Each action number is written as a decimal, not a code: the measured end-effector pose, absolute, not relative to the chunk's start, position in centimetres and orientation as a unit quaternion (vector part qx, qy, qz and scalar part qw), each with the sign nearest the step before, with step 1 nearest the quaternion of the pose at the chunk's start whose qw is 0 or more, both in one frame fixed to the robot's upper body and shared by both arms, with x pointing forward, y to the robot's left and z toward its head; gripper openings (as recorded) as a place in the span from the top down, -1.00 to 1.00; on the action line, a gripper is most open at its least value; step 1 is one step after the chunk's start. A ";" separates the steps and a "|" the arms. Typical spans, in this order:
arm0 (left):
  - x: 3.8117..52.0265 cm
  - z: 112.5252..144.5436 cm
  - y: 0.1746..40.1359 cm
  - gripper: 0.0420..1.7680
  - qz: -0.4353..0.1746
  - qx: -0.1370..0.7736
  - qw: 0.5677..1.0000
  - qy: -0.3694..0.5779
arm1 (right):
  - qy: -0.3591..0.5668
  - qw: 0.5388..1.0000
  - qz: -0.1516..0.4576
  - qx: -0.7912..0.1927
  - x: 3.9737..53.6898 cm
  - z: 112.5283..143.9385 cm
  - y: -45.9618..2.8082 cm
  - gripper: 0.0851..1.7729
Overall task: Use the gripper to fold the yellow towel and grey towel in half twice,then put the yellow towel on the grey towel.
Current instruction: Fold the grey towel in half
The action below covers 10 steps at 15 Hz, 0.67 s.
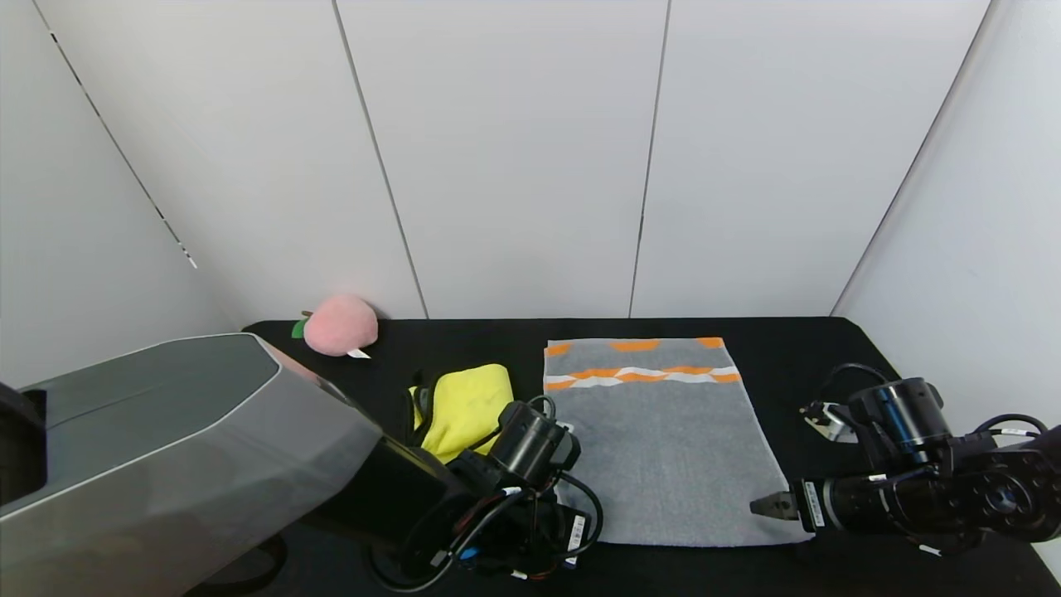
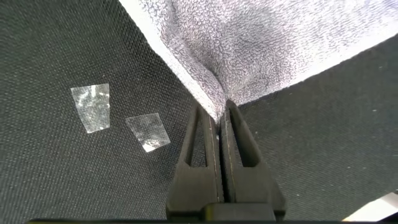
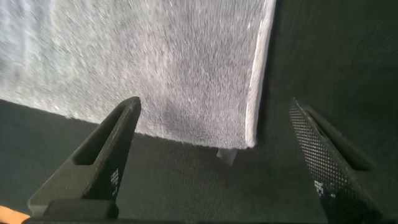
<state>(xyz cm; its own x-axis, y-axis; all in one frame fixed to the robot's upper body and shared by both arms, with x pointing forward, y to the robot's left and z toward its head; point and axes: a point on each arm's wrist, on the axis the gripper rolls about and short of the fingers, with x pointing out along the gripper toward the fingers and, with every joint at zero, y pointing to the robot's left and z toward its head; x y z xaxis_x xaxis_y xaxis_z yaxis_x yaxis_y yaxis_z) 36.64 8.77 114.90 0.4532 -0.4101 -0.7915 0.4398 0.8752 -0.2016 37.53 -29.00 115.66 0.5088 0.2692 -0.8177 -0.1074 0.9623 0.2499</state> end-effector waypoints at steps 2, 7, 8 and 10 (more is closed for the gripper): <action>36.6 115.1 8.8 0.90 -0.250 0.015 0.853 0.458 | 0.490 0.861 0.109 0.085 37.4 115.3 -28.8 -0.93; 36.6 115.4 8.8 0.90 -0.251 0.013 0.855 0.454 | 0.498 0.855 0.110 0.090 37.3 114.8 -28.2 -0.75; 36.6 115.4 8.8 0.90 -0.251 0.013 0.855 0.454 | 0.498 0.855 0.112 0.091 37.3 114.7 -28.1 -0.55; 36.6 115.3 8.8 0.90 -0.251 0.013 0.854 0.455 | 0.498 0.855 0.116 0.090 37.2 114.6 -27.9 -0.20</action>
<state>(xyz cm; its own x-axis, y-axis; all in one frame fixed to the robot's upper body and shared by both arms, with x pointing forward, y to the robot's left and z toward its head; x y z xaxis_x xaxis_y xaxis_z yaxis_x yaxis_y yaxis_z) 36.61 8.83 115.33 0.4606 -0.4159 -0.7841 0.4403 0.8741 -0.2051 37.19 -27.88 114.61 0.4774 0.2869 -0.8305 -0.1084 0.9572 0.2684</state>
